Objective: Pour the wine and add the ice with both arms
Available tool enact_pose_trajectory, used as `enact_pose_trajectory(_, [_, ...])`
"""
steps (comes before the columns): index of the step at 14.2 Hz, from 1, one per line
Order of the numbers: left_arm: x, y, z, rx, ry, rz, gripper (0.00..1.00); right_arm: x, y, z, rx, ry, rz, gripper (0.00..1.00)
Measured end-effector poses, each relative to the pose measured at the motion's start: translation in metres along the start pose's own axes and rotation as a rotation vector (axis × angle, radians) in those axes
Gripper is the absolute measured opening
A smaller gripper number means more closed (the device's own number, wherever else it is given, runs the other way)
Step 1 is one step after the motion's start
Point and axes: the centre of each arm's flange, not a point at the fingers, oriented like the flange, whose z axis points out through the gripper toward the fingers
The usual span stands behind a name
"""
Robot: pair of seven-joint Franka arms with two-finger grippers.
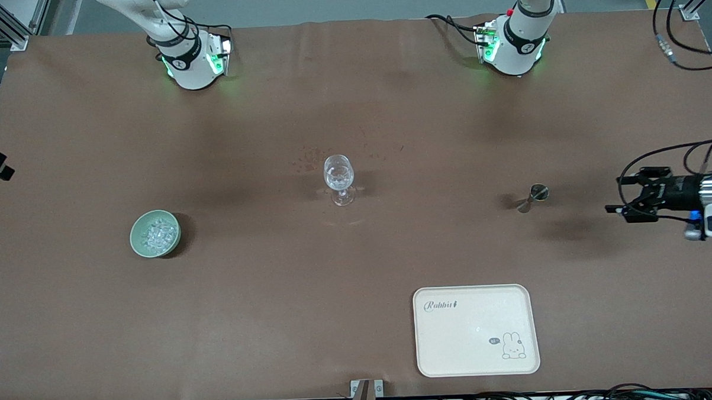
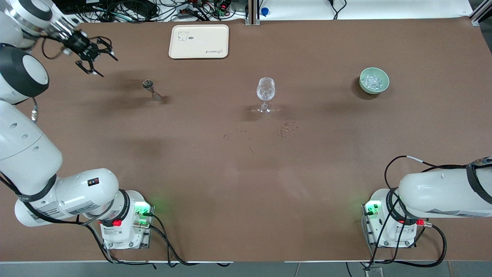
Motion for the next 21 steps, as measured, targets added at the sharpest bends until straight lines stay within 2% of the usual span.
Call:
enact_pose_trajectory(2, [0.028,-0.012,0.033,-0.047,-0.098,-0.051,0.98,0.000,0.000,0.000,0.000,-0.005,0.000,1.00])
enact_pose_trajectory(5, [0.050,-0.019,0.078,-0.117,-0.250,-0.109,0.96,-0.008,-0.015,0.005,0.002,-0.065,-0.028,1.00])
enact_pose_trajectory(7, [0.061,-0.024,0.099,-0.131,-0.303,-0.134,0.95,-0.012,-0.038,0.005,0.006,-0.074,-0.068,1.00])
enact_pose_trajectory(9, [0.064,-0.025,0.117,-0.157,-0.353,-0.154,0.90,-0.015,-0.059,0.004,0.009,-0.066,-0.106,1.00])
enact_pose_trajectory(11, [0.063,-0.026,0.131,-0.169,-0.390,-0.169,0.87,-0.015,-0.069,0.002,0.012,-0.055,-0.125,1.00])
enact_pose_trajectory(14, [0.060,-0.023,0.146,-0.175,-0.422,-0.173,0.89,-0.014,-0.070,0.001,0.013,-0.046,-0.126,1.00])
enact_pose_trajectory(21, [0.052,-0.013,0.171,-0.151,-0.461,-0.153,0.89,-0.014,-0.067,0.002,0.012,-0.046,-0.119,1.00])
